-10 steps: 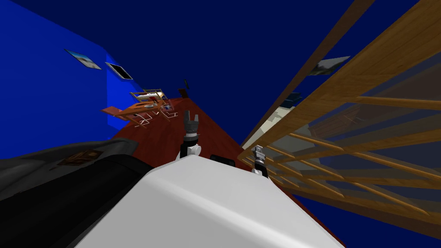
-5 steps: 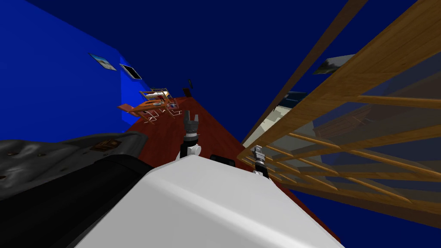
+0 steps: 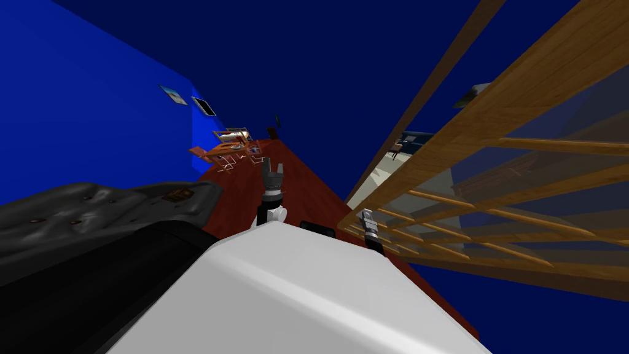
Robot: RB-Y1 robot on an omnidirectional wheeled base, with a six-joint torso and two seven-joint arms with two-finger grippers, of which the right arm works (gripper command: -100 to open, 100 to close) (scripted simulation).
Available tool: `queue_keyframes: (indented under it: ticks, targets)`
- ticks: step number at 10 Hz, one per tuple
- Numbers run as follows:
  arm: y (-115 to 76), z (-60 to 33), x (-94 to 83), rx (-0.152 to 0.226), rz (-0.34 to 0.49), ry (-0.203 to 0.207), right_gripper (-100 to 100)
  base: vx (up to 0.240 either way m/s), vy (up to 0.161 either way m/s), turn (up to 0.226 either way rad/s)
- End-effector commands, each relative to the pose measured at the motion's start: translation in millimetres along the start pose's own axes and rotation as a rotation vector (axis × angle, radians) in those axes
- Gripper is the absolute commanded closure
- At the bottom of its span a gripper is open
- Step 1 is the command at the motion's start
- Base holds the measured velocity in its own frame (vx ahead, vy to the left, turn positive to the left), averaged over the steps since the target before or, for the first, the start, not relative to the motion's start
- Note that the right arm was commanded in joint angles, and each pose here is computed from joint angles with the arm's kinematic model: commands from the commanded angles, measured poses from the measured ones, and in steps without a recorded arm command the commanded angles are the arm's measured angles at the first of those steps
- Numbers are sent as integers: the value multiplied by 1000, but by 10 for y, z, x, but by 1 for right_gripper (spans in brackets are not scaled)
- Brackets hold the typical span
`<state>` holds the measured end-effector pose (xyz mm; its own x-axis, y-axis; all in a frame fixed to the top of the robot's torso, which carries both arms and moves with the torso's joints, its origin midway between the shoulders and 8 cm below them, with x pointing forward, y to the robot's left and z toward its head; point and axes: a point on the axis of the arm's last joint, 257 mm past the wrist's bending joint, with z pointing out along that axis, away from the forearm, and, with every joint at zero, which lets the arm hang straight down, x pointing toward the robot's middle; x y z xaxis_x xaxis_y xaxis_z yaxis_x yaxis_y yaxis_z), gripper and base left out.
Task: Pull the door open
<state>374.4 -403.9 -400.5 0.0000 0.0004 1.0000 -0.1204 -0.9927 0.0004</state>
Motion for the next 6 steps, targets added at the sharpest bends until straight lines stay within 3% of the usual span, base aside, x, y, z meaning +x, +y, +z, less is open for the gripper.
queue_keyframes:
  ticks: [1,6]
  targets:
    - [11,-79,2,22,-2,2,100,-140,-33,110]
    - [32,-319,5,90,-2,2,100,-218,-36,114]
